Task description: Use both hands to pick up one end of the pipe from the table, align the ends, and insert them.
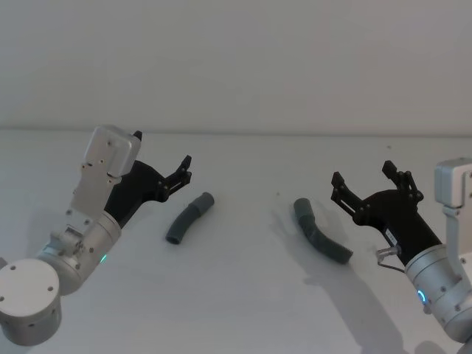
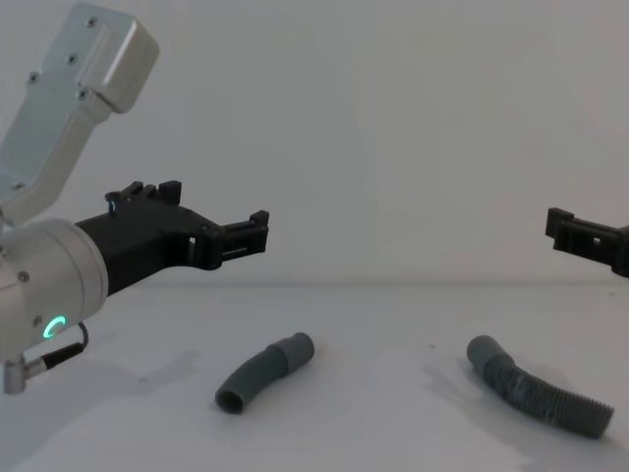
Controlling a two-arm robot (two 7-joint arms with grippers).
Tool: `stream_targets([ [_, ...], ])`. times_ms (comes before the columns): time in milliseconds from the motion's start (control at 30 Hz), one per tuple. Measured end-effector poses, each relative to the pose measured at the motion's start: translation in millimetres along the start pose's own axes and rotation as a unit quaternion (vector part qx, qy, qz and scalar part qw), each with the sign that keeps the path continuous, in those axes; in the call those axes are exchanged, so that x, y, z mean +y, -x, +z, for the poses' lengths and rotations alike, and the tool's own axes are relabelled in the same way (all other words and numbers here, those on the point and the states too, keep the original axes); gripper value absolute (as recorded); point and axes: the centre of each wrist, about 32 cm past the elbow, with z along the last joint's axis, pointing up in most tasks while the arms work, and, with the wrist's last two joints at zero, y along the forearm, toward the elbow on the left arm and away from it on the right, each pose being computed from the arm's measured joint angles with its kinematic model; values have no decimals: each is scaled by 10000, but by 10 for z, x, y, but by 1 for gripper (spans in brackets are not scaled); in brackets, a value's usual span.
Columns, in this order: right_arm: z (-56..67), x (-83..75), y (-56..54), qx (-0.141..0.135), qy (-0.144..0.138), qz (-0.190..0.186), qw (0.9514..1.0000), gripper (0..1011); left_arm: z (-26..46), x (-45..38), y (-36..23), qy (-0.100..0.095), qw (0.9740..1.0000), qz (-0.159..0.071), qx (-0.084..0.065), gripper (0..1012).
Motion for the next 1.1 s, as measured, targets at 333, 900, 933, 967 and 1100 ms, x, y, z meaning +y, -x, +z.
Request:
stream_targets([
  [333, 0, 0, 0, 0, 0, 0, 10000, 1001, 0, 0, 0, -1, 10000, 0, 0, 1001],
  [900, 0, 0, 0, 0, 0, 0, 10000, 1001, 0, 0, 0, 0, 10000, 0, 0, 1001],
  [933, 0, 0, 0, 0, 0, 0, 10000, 1001, 0, 0, 0, -1, 10000, 0, 0, 1001],
  [967, 0, 0, 0, 0, 0, 0, 10000, 1001, 0, 0, 0, 0, 10000, 0, 0, 1001],
  [1100, 0, 0, 0, 0, 0, 0, 10000, 1001, 0, 0, 0, -1, 10000, 0, 0, 1001],
])
